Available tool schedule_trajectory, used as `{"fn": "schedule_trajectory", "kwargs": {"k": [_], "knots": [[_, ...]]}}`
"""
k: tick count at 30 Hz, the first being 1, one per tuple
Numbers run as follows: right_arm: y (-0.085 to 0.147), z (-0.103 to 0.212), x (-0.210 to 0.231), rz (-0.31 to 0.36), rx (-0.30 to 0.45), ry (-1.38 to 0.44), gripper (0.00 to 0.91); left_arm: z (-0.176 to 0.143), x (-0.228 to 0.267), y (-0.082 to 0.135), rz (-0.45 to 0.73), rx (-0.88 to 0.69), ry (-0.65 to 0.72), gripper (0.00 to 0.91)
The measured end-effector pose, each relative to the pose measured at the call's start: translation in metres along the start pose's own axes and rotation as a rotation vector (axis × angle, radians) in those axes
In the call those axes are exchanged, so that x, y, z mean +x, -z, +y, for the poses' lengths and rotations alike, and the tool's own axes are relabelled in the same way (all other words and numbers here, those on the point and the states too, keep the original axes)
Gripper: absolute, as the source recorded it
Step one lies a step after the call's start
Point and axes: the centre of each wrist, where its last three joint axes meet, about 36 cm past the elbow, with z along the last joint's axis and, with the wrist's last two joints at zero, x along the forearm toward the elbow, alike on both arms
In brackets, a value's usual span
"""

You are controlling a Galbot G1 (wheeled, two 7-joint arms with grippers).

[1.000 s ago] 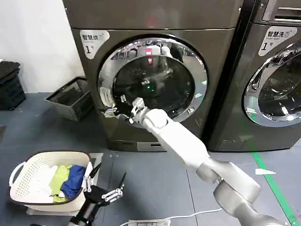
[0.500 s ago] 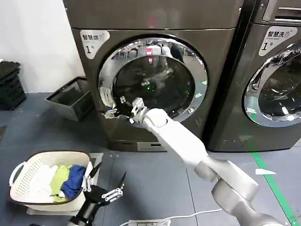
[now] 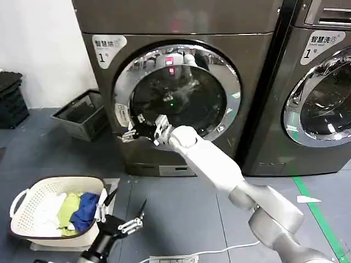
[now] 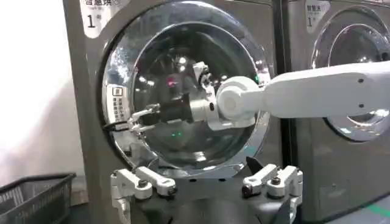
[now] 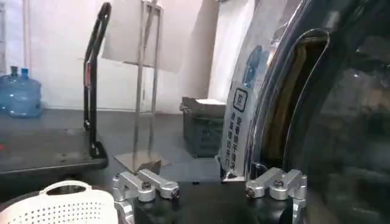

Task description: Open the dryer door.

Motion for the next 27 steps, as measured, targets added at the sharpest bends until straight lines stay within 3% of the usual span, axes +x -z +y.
{"fn": "schedule_trajectory", "kwargs": {"k": [13, 27], "knots": [[-0.002, 0.009, 0.011, -0.014, -0.013, 0.046, 0.907, 0.023, -0.011, 0.003, -0.014, 0.007, 0.000, 0.907], [0.005, 0.031, 0.035, -0.046, -0.025, 0.118, 0.907, 0.071, -0.031, 0.009, -0.025, 0.011, -0.012, 0.907]]}}
